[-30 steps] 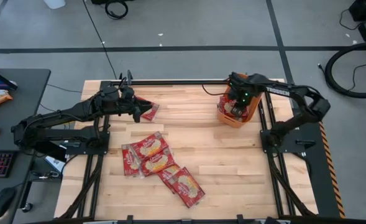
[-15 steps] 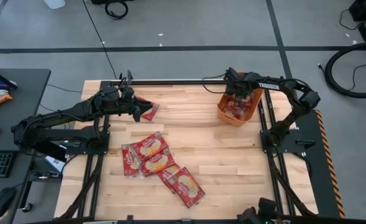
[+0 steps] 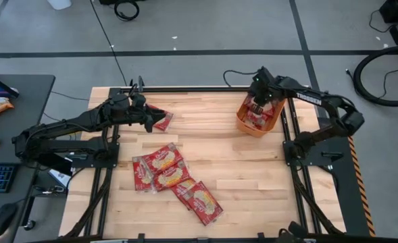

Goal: Sort popcorn bags into baskets
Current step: Stack the red popcorn on the orange bin

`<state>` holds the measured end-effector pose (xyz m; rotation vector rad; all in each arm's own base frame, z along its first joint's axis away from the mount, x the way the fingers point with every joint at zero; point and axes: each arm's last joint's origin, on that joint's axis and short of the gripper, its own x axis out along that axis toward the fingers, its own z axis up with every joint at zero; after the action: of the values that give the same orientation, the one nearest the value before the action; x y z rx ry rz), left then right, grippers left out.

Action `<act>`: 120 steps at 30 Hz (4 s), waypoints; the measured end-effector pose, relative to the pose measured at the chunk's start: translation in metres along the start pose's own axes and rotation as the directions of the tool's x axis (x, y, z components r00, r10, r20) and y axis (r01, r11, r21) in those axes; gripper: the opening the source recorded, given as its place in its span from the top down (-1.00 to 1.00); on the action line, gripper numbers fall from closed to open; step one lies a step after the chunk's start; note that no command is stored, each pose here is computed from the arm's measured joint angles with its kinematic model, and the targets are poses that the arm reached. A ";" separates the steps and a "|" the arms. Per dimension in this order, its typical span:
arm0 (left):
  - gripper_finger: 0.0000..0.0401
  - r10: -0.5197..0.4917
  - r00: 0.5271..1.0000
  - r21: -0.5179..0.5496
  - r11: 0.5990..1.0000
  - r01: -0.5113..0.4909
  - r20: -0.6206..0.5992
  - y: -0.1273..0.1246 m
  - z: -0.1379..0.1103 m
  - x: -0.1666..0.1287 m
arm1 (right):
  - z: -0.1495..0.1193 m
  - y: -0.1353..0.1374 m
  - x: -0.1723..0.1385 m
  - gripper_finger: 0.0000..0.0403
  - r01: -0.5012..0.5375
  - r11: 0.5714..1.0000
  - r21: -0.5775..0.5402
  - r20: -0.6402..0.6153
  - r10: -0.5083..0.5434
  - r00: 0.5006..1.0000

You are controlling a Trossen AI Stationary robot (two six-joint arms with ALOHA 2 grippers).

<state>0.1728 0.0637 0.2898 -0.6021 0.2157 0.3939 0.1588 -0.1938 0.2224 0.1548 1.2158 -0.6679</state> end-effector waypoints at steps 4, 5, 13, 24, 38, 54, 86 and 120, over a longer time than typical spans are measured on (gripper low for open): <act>0.27 0.001 1.000 0.019 1.000 -0.001 0.000 0.000 0.000 0.000 | -0.013 0.007 0.014 0.37 -0.081 0.997 0.007 -0.055 0.082 0.995; 0.27 0.001 1.000 0.019 1.000 -0.001 0.001 0.000 0.000 0.000 | -0.016 0.009 0.019 0.30 -0.104 0.995 0.007 -0.066 0.104 0.992; 0.27 0.003 1.000 0.018 1.000 -0.003 0.002 0.000 0.000 0.000 | -0.031 0.019 0.042 -0.11 -0.088 0.996 -0.018 -0.137 0.085 0.987; 0.27 0.002 1.000 -0.024 1.000 -0.002 0.002 0.000 0.000 0.000 | -0.029 0.014 0.047 0.13 0.078 0.991 -0.109 -0.121 -0.091 0.988; 0.27 0.003 1.000 -0.026 1.000 -0.003 0.002 0.000 0.000 0.000 | -0.028 0.012 0.047 0.49 0.149 0.977 -0.150 -0.125 -0.169 0.978; 0.27 0.003 1.000 -0.024 1.000 -0.003 0.001 0.000 0.000 0.000 | -0.029 0.015 0.040 0.97 0.109 0.987 -0.117 -0.121 -0.123 0.985; 0.27 0.025 1.000 -0.017 1.000 -0.024 0.017 0.001 0.001 0.000 | -0.030 0.002 -0.021 0.97 0.030 0.571 0.821 -0.195 0.230 0.953; 0.27 -0.041 0.999 -0.033 0.999 0.039 -0.034 -0.005 -0.004 0.000 | 0.016 0.048 -0.039 0.30 -0.166 0.723 0.670 0.180 0.059 0.982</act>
<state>0.1747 0.0574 0.2893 -0.6444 0.2307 0.3489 0.1912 -0.1479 0.2519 0.7861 0.7555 -0.9833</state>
